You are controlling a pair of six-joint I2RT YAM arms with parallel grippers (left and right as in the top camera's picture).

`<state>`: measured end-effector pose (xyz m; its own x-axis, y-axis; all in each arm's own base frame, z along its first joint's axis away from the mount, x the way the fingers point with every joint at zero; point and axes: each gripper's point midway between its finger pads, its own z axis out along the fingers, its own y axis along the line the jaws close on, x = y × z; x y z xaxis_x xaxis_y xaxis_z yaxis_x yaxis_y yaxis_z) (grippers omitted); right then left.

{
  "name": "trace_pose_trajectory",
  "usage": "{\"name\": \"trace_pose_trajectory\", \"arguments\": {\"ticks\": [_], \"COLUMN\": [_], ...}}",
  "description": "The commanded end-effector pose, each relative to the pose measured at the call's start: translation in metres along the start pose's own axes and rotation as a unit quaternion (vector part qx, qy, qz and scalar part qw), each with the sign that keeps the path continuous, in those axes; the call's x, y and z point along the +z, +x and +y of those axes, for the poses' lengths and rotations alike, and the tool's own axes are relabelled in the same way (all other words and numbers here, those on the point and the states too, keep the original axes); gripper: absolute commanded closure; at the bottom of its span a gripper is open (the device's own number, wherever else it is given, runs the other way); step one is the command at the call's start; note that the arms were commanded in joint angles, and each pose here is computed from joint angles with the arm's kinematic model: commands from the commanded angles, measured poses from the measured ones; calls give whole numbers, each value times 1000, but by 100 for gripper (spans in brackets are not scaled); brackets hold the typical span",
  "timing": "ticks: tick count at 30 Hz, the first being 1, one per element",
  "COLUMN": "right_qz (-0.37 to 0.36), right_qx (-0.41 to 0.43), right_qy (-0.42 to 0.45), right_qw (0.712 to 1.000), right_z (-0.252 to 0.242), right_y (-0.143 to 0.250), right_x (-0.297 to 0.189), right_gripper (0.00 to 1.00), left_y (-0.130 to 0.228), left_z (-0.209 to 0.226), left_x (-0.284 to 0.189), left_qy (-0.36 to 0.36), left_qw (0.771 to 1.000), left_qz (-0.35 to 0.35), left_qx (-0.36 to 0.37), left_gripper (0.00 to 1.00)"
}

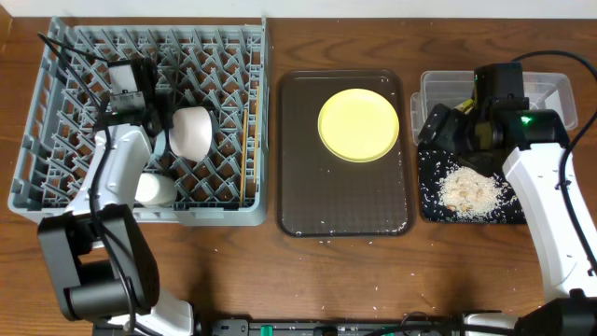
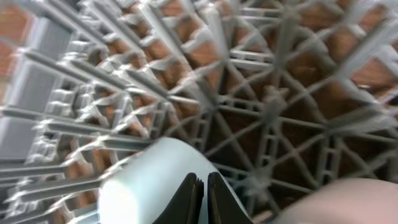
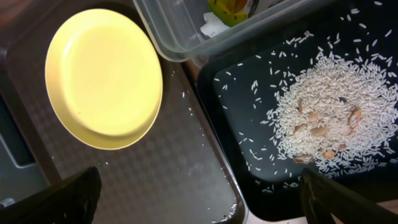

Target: Sort waste into correct bins and load items into the dishwasher

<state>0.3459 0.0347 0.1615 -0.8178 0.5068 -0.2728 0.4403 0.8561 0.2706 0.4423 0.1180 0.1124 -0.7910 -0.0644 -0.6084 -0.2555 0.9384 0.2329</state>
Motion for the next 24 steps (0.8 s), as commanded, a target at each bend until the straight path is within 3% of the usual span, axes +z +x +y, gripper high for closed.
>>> {"name": "trace_pose_trajectory", "arguments": {"ticks": [1, 14, 20, 24], "right_qz": [-7, -7, -7, -7], "right_qx": [6, 6, 6, 6], "right_qy": [-4, -4, -4, -4], "right_qw": [1000, 1000, 1000, 1000], "right_z": [-1, -1, -1, -1], "right_y": [-2, -2, -2, -2], "right_x": [-5, -5, -5, -5], "right_gripper": [1, 1, 1, 1], "left_y": [-1, -18, -34, -18], "left_z": [20, 24, 8, 18], "left_x": [-10, -27, -65, -77], "left_qy": [-44, -43, 36, 25], "left_qw": [999, 998, 993, 989], "left_qz": [2, -34, -69, -39], "left_qx": [5, -32, -88, -142], "left_gripper": [92, 89, 85, 69]}}
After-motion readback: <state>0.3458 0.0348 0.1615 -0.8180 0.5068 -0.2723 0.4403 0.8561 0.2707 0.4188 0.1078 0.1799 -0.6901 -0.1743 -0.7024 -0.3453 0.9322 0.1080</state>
